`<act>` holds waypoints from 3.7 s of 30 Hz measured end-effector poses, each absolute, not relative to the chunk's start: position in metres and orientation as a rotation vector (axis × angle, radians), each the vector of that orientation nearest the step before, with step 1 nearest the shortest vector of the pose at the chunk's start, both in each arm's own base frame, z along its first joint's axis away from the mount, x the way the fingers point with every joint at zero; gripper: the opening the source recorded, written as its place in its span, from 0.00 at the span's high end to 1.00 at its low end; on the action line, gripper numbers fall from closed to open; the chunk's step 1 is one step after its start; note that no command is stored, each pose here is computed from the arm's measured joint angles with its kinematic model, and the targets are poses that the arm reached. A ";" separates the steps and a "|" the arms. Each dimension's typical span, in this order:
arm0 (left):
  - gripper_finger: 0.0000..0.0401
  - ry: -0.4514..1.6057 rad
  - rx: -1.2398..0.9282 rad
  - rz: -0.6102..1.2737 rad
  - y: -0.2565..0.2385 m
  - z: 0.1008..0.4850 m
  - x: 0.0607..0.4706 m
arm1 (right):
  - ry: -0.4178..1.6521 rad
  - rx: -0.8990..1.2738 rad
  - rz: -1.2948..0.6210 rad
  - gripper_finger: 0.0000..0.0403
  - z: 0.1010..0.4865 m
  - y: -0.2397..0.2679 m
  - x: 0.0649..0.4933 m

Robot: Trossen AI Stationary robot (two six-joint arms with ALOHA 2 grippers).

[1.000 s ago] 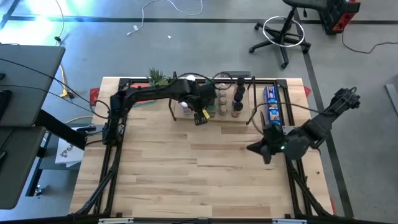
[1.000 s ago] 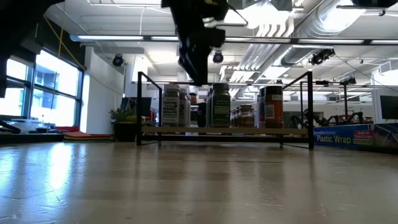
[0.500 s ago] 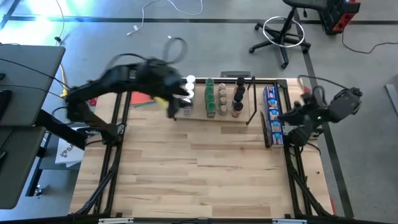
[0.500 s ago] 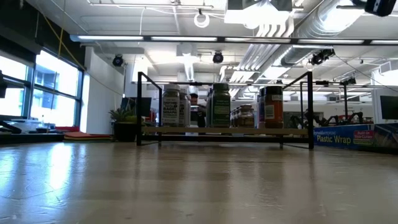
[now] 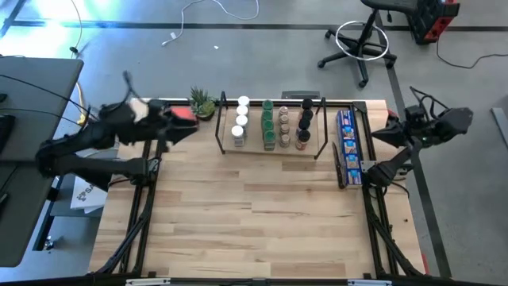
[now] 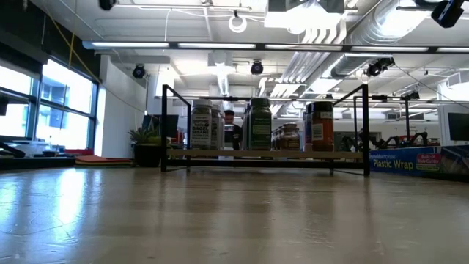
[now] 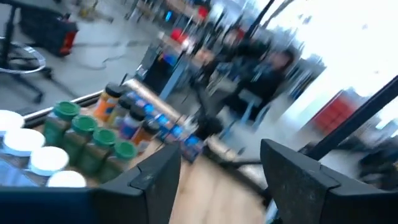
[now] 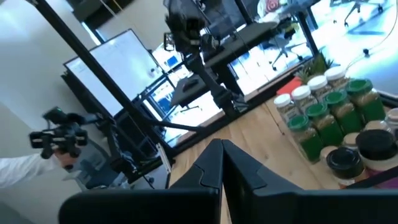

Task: Shelf spices
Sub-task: Return to Home Position

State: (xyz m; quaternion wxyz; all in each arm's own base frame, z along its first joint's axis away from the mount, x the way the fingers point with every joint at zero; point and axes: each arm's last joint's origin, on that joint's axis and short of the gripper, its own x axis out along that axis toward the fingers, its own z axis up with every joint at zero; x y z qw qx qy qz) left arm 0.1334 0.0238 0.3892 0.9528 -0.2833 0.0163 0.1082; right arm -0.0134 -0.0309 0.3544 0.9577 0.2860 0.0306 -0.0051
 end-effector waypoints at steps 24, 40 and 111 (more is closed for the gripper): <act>0.61 -0.032 -0.454 0.270 0.014 0.292 0.068 | -0.144 0.643 0.034 1.00 0.229 0.030 0.069; 0.61 -0.195 -0.316 0.143 0.018 0.186 0.107 | -0.227 0.701 -0.318 1.00 0.180 0.027 0.083; 0.61 -0.032 -0.233 0.087 0.005 0.169 0.097 | -0.042 0.083 -0.320 1.00 0.170 0.030 0.084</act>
